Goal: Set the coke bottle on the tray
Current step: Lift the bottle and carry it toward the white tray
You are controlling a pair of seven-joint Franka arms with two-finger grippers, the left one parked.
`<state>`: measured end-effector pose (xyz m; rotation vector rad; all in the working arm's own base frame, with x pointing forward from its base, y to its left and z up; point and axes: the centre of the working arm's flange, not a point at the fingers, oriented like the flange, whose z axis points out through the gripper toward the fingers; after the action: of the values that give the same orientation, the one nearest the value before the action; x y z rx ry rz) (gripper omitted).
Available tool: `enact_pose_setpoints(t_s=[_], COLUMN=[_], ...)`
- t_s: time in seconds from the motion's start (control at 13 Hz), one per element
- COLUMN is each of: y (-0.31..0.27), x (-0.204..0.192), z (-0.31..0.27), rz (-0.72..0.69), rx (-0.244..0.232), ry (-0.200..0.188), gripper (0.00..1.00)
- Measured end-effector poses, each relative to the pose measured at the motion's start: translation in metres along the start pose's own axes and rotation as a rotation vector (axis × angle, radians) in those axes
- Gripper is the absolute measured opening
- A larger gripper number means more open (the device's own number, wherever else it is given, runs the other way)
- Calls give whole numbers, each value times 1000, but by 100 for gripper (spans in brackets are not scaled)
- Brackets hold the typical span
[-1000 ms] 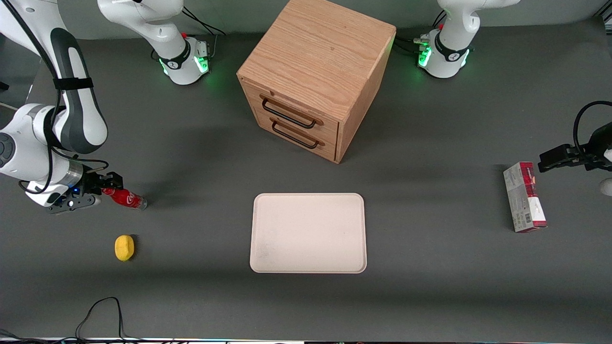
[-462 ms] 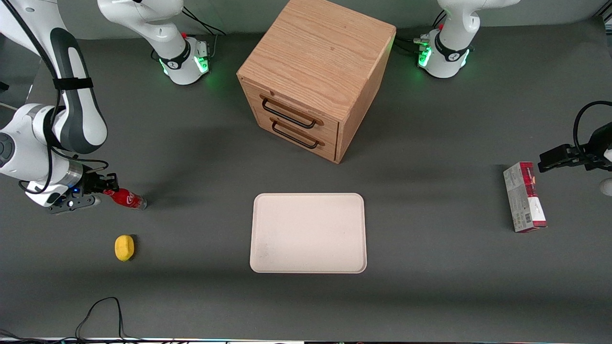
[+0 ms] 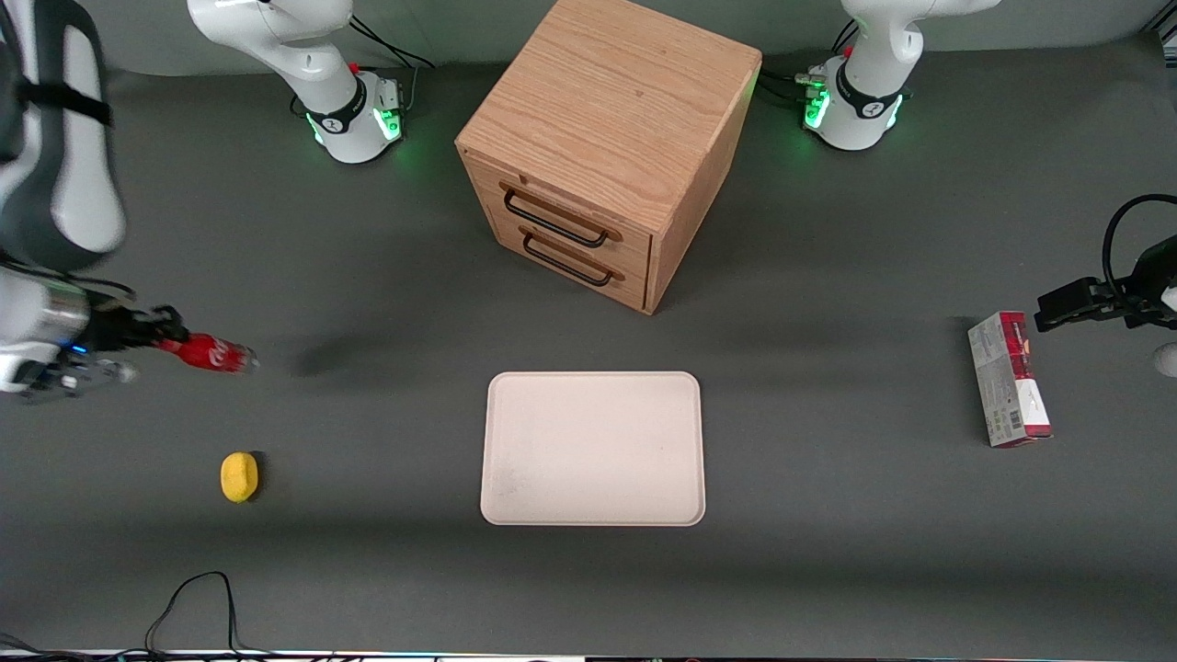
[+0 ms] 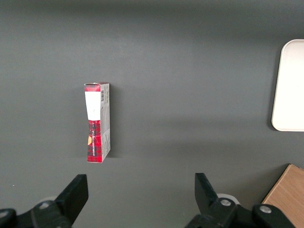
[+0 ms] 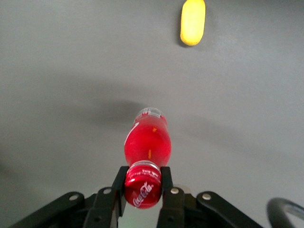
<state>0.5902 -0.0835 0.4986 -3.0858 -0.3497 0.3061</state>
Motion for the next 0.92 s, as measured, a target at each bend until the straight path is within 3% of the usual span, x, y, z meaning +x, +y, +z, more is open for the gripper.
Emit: enact_pose_setpoints(t_s=[0.31,0.62,0.92], y=[-16,-30,-103], x=[-35,-30,17], z=[-101,-108,-89], rz=[-5,26,99], rx=[8,5,-25], ry=[-7,-27,-59], gripper=[31,31,31])
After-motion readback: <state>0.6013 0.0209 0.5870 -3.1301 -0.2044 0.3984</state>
